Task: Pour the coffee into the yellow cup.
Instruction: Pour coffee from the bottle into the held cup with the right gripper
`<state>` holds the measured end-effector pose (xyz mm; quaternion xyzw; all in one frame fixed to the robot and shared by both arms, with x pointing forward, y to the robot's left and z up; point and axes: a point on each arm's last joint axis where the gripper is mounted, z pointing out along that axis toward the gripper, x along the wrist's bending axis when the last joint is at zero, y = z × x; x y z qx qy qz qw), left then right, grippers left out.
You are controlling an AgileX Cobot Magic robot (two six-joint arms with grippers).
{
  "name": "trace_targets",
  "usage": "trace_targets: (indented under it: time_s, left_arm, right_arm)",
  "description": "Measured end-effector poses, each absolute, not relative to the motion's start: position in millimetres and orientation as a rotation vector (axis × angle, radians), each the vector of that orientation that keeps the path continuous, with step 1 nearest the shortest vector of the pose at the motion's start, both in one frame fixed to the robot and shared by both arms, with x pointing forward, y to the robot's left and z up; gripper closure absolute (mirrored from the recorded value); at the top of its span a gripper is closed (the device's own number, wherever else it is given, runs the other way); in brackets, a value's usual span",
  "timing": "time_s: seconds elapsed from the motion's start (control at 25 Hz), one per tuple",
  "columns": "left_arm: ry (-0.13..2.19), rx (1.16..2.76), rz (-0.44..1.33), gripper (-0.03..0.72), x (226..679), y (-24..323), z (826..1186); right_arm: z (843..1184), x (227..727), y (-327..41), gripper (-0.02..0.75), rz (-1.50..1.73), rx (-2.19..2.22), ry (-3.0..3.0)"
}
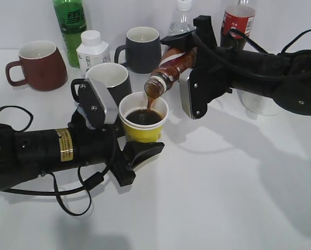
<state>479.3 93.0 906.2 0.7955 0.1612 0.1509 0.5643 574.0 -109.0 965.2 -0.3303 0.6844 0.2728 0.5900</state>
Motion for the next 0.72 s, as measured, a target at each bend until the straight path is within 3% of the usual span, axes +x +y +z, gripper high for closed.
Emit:
trace_targets:
  time_s: [0.72]
  left_arm:
    - [0.398, 1.86, 0.362, 0.245, 480.5, 93.4, 906.9]
  right_arm:
    - [965.2, 572.7, -106.8, 0.234, 0.956, -0.418, 1.778]
